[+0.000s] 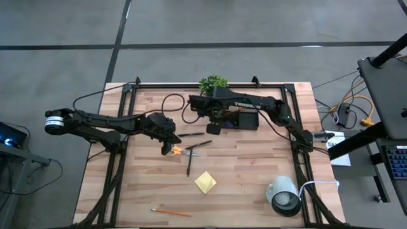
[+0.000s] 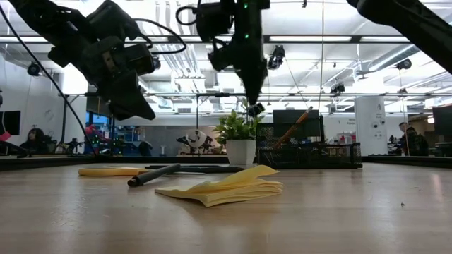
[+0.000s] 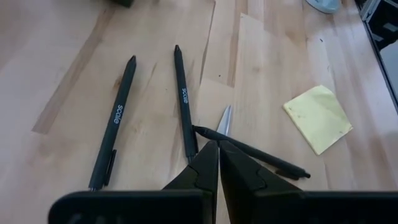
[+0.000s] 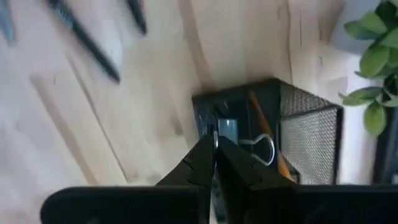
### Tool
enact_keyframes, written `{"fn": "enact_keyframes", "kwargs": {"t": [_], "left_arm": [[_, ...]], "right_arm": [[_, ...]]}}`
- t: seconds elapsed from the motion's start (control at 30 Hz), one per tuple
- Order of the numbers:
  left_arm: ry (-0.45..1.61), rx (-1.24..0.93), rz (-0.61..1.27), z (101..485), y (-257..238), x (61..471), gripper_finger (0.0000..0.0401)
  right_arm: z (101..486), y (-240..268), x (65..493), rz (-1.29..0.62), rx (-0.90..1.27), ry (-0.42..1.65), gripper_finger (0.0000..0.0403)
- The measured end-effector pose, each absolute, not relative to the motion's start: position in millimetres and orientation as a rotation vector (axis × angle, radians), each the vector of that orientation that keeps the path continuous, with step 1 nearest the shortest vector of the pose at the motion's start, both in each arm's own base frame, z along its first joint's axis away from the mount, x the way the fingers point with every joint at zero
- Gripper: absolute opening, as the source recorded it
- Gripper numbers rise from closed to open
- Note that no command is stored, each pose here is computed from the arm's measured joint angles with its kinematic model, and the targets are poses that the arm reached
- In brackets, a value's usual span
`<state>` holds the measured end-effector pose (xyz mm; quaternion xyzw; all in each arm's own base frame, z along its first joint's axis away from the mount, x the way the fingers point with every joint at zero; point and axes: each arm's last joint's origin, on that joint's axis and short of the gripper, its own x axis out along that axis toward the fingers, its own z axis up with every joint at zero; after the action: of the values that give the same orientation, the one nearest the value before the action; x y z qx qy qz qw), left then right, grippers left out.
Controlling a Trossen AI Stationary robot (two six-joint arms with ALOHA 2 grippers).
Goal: Pick and place office supplies into organizer
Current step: Put the black binder clip into the desk organizer, then put the middle black pen into the desk organizer
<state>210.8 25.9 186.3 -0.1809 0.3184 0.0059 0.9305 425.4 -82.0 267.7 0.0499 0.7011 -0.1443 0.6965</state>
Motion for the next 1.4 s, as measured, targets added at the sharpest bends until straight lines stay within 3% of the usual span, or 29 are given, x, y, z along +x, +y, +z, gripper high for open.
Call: {"fn": "enact_keyframes", "kwargs": {"t": [0.13,0.5,0.87,1.07,1.2,1.33,1.4], "left_arm": [[0.659,-0.363,0.01,186,26,210,0.0],[0.669,-0.365,0.011,185,26,210,0.0],[0.668,-0.365,0.011,185,26,210,0.0],[0.668,-0.364,0.011,185,26,210,0.0],[0.666,-0.362,0.01,185,26,210,0.0],[0.665,-0.337,0.001,185,26,210,0.0],[0.664,-0.337,0.001,186,26,210,0.0]], "right_arm": [[260,-85,418,-0.38,0.103,1.614,0.0008],[195,-115,391,-0.49,0.219,1.823,0.0009],[214,-109,403,-0.266,0.286,1.717,0.0009],[230,-108,402,-0.293,0.282,1.665,0.0009],[244,-85,411,-0.128,0.246,1.614,0.0009],[239,-31,426,0.203,-0.081,1.54,0.0016],[229,-11,434,0.272,-0.216,1.503,0.0027]]}}
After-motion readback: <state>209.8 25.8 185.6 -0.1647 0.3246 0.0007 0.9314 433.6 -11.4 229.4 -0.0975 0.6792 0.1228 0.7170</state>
